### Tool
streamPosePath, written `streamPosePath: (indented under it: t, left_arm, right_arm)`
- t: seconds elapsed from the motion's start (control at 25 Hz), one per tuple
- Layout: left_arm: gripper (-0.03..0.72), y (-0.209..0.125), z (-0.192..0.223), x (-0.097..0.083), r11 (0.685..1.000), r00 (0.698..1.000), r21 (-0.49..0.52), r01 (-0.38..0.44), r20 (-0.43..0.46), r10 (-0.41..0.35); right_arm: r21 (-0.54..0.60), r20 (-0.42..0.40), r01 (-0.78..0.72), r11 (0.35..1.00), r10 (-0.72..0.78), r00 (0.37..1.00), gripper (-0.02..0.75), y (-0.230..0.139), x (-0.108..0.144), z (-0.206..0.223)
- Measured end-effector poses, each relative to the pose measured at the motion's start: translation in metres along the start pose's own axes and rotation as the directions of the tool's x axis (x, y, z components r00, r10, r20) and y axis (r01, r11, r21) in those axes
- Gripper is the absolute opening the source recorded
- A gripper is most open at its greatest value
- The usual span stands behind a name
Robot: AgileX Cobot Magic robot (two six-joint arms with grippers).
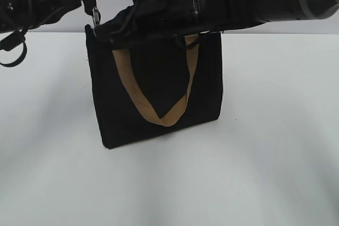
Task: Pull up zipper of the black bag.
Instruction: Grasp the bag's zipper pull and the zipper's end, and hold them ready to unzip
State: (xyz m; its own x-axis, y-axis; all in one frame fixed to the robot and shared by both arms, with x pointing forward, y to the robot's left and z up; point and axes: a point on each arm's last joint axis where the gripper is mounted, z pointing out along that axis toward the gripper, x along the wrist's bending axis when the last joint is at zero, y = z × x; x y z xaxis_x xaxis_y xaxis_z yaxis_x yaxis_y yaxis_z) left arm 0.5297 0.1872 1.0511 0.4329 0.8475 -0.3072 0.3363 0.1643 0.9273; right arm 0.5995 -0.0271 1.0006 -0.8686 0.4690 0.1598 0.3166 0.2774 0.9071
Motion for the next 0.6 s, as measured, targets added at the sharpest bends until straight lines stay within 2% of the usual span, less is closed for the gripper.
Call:
streamPosePath:
  t: [0.12, 0.32, 0.6]
  left_arm:
    - [0.010, -0.006, 0.000, 0.004, 0.997, 0.998, 0.065, -0.047, -0.044, 0.050]
    - [0.010, -0.013, -0.002, 0.012, 0.981, 0.986, 0.163, -0.102, -0.117, 0.122]
    - [0.010, -0.019, -0.003, 0.017, 0.968, 0.973, 0.226, -0.105, -0.176, 0.146]
  right_arm:
    - [0.029, -0.034, 0.003, 1.000, -0.002, 0.999, -0.015, 0.003, 0.006, -0.005]
    - [0.013, -0.061, 0.005, 1.000, -0.004, 0.998, -0.015, 0.015, 0.012, -0.016]
    - [0.024, -0.049, -0.101, 0.995, 0.102, 0.994, -0.015, 0.014, -0.001, -0.025]
